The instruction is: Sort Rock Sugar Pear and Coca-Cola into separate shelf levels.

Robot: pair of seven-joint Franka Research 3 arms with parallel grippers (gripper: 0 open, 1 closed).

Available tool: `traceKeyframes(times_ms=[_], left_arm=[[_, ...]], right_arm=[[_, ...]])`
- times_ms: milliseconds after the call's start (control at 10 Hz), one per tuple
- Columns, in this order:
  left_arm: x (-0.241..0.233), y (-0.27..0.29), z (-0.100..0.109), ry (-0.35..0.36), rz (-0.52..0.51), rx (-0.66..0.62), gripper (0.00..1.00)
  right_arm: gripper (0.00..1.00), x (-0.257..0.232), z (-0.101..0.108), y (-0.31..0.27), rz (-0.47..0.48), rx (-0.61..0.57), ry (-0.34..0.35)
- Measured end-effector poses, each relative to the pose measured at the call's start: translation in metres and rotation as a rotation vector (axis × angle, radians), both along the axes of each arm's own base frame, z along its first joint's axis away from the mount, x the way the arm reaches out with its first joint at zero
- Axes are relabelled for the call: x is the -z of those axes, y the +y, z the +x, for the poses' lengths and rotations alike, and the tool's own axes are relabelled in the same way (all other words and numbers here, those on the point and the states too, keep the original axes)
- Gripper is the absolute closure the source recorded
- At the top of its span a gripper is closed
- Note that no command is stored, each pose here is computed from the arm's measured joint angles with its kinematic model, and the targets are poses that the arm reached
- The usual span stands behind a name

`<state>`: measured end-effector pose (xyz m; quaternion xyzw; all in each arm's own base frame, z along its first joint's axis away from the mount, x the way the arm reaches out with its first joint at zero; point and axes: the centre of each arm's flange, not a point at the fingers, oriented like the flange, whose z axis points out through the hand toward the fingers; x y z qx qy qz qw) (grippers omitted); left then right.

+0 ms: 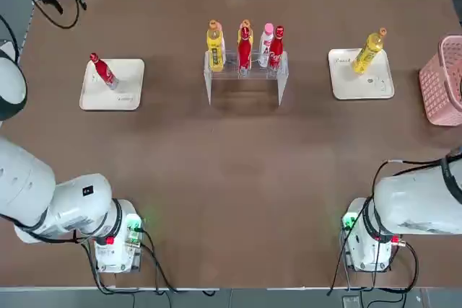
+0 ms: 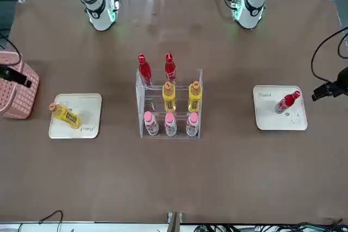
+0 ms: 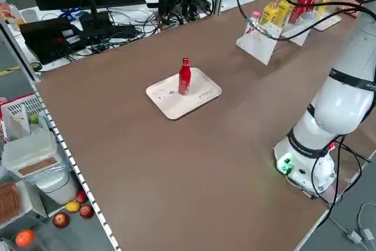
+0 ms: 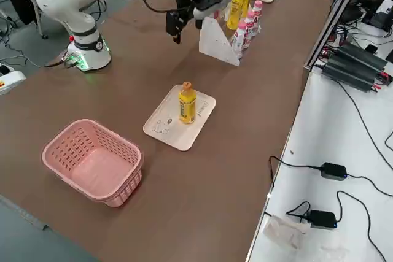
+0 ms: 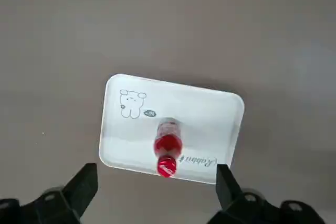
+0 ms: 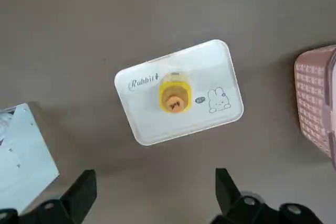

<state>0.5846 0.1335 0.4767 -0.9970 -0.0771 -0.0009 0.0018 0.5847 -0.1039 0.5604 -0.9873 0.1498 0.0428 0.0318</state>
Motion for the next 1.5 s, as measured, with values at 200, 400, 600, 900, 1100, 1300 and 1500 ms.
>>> traceKeyframes(times_ms=[200, 400, 600, 900, 1100, 1300, 1500], left_arm=[[0.036, 0.003, -0.005, -0.017, 0.003, -0.002, 0.00], [0.080, -0.003, -0.016, -0.031, 0.004, 0.003, 0.04], [0.114, 0.000, -0.032, -0.023, 0.002, -0.008, 0.06], [0.130, 0.000, -0.041, 0.006, -0.005, -0.011, 0.09], [0.147, -0.004, -0.053, 0.044, -0.015, -0.009, 0.15], [0.156, -0.007, -0.057, 0.053, -0.017, -0.006, 0.21], [0.154, -0.010, -0.056, 0.044, -0.015, -0.002, 0.33]], right_arm=[[0.00, 0.042, 0.018, -0.012, -0.001, 0.019, 0.012], [0.00, 0.078, 0.023, -0.020, -0.012, 0.031, 0.016], [0.00, 0.100, 0.020, -0.025, -0.020, 0.052, 0.048], [0.00, 0.132, 0.014, -0.025, -0.023, 0.086, 0.070], [0.00, 0.143, 0.013, -0.023, -0.027, 0.089, 0.055], [0.00, 0.157, 0.009, -0.016, -0.031, 0.082, 0.034], [0.00, 0.158, 0.008, -0.007, -0.034, 0.084, 0.024]])
